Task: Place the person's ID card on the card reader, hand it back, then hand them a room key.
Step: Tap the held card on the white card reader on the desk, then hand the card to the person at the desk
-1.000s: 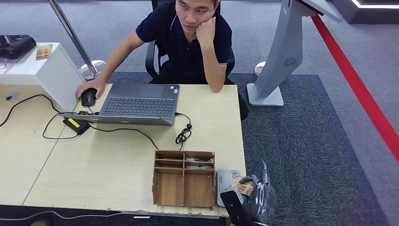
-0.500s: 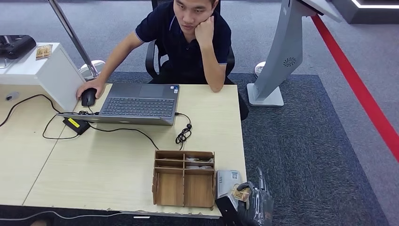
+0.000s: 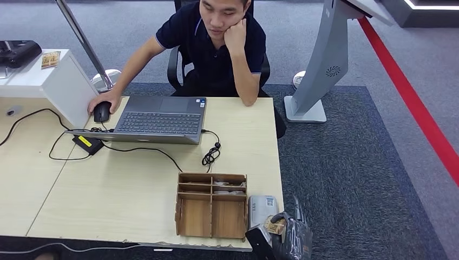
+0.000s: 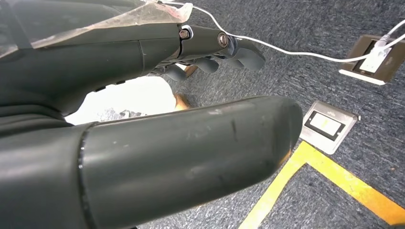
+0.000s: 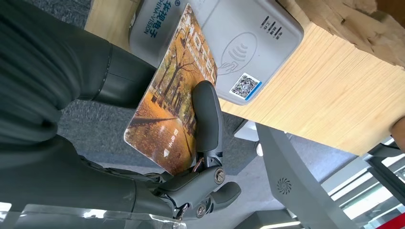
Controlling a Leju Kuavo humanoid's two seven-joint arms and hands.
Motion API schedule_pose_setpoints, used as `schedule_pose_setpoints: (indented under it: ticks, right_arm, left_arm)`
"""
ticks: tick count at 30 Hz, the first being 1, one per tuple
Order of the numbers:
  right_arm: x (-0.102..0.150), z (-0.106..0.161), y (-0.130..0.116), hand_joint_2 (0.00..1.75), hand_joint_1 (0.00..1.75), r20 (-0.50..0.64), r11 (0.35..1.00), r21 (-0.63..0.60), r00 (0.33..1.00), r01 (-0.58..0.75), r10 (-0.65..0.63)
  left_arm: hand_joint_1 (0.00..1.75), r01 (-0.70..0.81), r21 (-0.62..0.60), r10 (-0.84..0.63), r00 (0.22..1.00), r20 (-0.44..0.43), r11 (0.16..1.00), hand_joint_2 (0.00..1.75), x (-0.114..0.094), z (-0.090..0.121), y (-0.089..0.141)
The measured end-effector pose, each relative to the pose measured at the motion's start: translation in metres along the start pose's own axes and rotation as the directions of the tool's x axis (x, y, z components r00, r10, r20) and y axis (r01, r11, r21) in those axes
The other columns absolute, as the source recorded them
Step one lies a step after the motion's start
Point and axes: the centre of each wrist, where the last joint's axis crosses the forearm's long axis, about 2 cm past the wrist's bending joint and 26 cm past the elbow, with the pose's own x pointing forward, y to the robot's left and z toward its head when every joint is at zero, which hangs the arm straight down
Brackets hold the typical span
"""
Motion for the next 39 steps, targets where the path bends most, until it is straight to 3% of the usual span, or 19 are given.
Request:
schedule_pose_setpoints:
  ticks: [39]
  right_arm:
    - [0.001, -0.0084, 0.0006, 1.75, 1.75, 0.053, 0.999, -0.006, 0.998, -0.041, 0.042]
  left_arm:
    - [0.0, -0.001, 0.002, 0.001, 1.0, 0.002, 1.0, 0.0, -0.0002, -0.0001, 0.0002]
